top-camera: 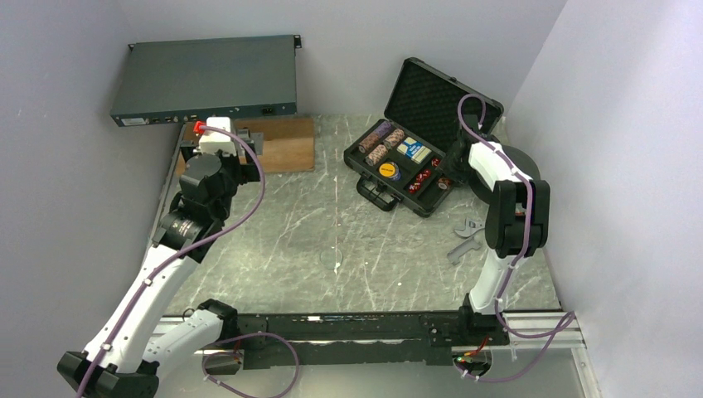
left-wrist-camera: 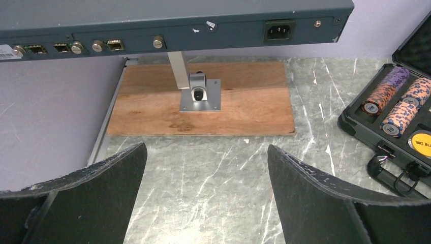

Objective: Pack up texas hold em set

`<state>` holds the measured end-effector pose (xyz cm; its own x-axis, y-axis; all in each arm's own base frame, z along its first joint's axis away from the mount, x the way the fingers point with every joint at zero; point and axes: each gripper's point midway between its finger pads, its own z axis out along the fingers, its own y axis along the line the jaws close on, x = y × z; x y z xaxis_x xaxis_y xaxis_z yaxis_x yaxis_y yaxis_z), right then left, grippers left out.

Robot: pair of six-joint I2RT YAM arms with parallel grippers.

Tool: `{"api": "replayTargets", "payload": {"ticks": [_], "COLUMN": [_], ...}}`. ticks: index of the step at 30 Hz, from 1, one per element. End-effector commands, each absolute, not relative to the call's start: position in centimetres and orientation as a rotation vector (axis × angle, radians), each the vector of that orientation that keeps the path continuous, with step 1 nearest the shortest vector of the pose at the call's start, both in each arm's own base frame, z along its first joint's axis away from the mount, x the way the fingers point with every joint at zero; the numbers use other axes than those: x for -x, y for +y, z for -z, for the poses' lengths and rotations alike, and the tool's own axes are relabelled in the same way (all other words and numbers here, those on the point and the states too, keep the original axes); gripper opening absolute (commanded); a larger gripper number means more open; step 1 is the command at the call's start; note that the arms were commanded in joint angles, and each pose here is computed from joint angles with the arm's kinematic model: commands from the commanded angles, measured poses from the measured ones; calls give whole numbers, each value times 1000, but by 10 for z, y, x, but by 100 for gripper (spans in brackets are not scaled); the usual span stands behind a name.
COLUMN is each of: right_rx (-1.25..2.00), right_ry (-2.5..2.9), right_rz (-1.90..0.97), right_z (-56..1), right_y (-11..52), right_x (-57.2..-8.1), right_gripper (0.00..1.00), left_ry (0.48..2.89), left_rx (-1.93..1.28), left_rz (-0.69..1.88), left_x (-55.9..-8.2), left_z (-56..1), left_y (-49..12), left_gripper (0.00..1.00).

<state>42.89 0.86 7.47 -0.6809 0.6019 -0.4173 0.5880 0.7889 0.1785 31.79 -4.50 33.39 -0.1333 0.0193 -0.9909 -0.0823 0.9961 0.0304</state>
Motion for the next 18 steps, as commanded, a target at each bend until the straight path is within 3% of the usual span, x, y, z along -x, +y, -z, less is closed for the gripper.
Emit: {"api": "replayTargets", "payload": {"ticks": [1, 18], "right_rx": [-943, -989], "right_ry": [2420, 2416], "right_rz": [-75, -242], "right_z": [-94, -89], "right_y": [4, 6], "right_x": [-452, -468], "right_gripper": [0, 0], "left_ry": [1648, 1646], "left_rx": [53, 57], "left_rz": [-65, -56], "left_x": [-317, -317], "left_z": [-357, -358], "left_y": [-45, -44], "left_gripper": [95, 94]}}
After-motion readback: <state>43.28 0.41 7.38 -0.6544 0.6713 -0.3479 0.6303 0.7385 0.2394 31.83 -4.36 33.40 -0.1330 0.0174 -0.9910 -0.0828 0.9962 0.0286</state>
